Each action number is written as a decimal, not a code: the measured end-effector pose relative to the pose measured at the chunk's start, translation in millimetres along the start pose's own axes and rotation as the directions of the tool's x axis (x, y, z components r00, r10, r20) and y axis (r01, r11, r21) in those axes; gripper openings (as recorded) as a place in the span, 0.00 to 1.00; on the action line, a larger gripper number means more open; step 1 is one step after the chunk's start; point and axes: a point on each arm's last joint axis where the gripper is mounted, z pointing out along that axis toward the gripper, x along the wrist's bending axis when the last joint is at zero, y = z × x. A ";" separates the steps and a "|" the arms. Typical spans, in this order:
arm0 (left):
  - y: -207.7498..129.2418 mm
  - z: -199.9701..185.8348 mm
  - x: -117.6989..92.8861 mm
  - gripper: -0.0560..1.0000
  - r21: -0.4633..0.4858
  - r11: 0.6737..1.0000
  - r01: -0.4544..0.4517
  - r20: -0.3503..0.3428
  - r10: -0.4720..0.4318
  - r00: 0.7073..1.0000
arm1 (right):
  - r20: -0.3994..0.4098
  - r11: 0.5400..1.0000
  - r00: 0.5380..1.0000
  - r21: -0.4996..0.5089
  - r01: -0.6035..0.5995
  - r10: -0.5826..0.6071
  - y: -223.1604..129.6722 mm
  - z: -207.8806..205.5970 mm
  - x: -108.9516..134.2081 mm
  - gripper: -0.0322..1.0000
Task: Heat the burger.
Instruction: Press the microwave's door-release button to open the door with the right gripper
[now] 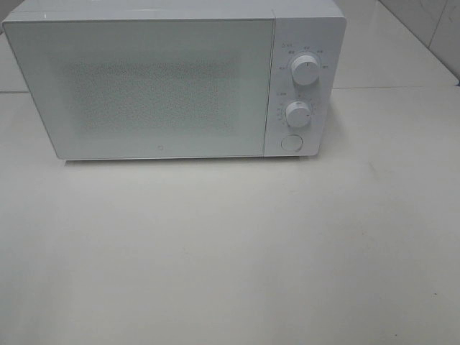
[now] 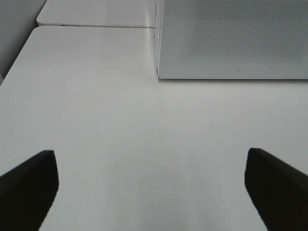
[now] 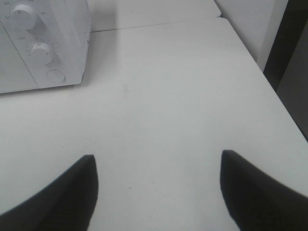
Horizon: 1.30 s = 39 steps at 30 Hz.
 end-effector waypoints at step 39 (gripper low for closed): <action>0.0 0.0 0.0 0.97 0.000 1.000 0.000 0.000 0.000 1.000 | -0.025 0.998 1.000 -0.065 0.015 -0.016 38.5 24.3 9.4 0.71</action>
